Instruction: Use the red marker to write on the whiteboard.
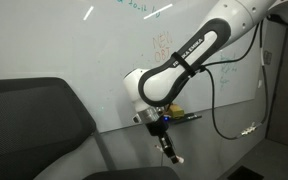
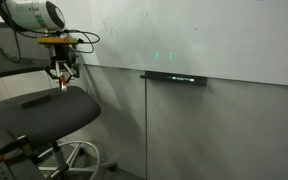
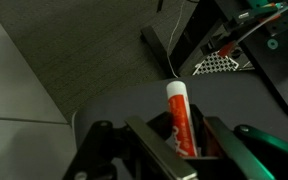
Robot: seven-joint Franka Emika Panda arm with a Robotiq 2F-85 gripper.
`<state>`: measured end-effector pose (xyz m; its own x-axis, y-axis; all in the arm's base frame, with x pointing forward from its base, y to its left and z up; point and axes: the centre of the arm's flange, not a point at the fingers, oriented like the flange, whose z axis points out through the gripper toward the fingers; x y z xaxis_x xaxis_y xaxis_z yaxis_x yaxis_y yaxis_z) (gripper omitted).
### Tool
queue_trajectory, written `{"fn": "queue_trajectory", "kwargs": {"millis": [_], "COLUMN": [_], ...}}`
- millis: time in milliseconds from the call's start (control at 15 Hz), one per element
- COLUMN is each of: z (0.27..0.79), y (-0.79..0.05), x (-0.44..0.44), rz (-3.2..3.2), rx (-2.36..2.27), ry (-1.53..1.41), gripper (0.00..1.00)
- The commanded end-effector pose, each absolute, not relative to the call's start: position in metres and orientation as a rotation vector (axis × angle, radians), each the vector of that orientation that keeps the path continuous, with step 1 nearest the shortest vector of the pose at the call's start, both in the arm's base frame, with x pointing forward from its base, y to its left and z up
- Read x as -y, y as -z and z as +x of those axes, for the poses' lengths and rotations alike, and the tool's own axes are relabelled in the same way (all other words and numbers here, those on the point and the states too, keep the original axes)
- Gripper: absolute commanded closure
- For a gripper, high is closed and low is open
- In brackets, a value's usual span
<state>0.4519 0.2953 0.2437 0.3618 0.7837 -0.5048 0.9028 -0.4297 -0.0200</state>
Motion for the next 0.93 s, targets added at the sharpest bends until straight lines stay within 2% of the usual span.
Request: {"fn": "queue_trajectory", "kwargs": {"millis": [0, 200, 533, 867], "z": [0.49, 0.517, 0.533, 0.531], "y": [-0.208, -0.17, -0.117, -0.121], "x": [-0.308, -0.308, -0.319, -0.35], "rz": [2.377, 2.39, 2.347, 2.282], "rx": [-1.545, -1.509, -1.526, -1.537], "ry": [0.715, 0.848, 0.98, 1.021], "gripper": [0.94, 0.94, 0.94, 0.94]}}
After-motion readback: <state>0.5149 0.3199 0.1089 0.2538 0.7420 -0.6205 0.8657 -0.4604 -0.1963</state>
